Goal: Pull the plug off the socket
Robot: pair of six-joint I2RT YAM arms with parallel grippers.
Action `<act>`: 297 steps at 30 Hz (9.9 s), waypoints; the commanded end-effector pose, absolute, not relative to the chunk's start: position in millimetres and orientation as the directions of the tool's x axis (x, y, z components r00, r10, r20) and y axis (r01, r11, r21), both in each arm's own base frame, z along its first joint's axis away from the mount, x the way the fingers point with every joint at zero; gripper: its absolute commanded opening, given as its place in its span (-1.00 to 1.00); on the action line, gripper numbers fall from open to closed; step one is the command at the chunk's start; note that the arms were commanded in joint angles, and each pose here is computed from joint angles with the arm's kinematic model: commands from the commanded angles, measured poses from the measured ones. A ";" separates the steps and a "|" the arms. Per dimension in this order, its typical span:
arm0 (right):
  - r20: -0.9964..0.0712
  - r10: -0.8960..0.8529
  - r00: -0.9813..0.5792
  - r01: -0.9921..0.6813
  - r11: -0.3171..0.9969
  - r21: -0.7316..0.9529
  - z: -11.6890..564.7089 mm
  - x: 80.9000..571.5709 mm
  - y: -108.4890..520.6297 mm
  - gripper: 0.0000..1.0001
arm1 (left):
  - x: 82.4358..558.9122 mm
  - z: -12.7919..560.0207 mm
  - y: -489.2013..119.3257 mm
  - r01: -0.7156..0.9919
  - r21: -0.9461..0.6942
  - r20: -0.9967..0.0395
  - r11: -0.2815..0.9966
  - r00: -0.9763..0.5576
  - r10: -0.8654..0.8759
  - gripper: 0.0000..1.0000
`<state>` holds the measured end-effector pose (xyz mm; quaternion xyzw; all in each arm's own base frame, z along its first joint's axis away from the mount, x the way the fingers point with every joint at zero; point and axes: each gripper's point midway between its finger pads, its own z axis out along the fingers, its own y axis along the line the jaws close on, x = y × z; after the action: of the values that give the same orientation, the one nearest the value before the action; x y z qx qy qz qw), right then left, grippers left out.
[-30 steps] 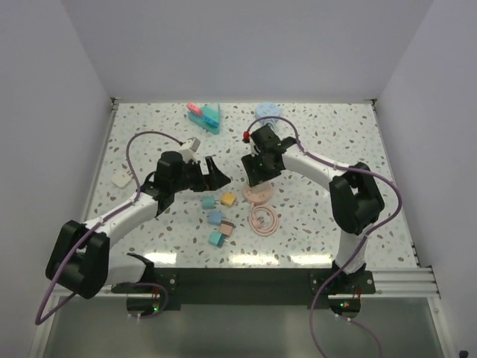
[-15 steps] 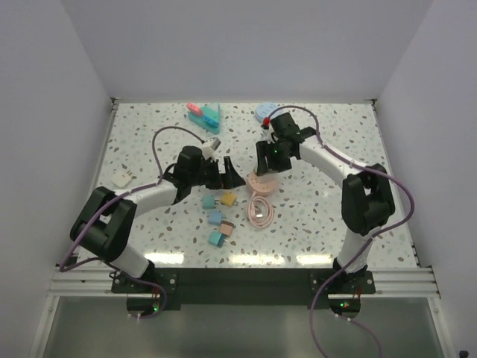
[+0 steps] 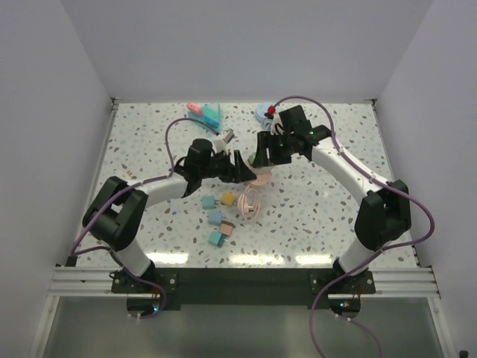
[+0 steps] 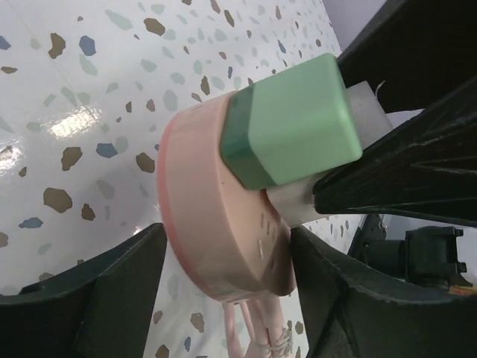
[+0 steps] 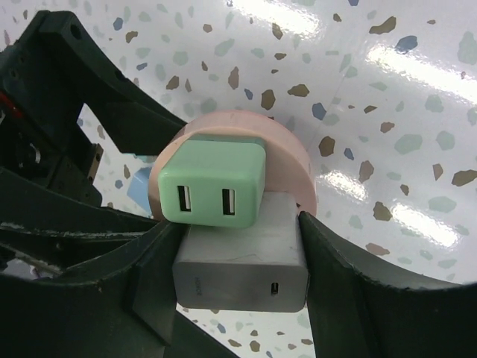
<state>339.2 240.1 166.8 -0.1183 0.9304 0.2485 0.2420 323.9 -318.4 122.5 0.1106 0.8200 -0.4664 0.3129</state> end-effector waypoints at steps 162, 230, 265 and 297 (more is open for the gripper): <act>-0.269 -0.108 -0.957 -0.254 0.762 0.596 86.8 279.5 285.4 -0.95 | 360.9 232.6 -213.6 0.308 -0.694 -0.627 0.651 -0.703 -0.335 -1.00; -0.415 0.177 -0.892 -0.113 0.803 0.585 167.3 353.7 222.4 0.97 | 668.5 85.3 -285.0 0.031 -0.956 -0.260 0.290 -0.542 -0.799 -0.36; -0.357 0.138 -0.924 -0.112 0.794 0.597 141.6 366.0 233.7 0.97 | 559.8 164.8 -143.3 -0.021 -0.645 -0.625 0.764 -0.561 -0.544 0.96; -0.301 0.147 -0.942 -0.124 0.680 0.722 119.2 389.7 268.7 0.08 | 533.6 104.4 -150.4 0.006 -0.604 -0.583 0.797 -0.684 -0.438 -1.00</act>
<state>365.0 245.2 95.1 0.0148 0.9324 0.3336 0.1384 559.7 -150.4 79.1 -0.1501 0.8737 -0.2860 0.3638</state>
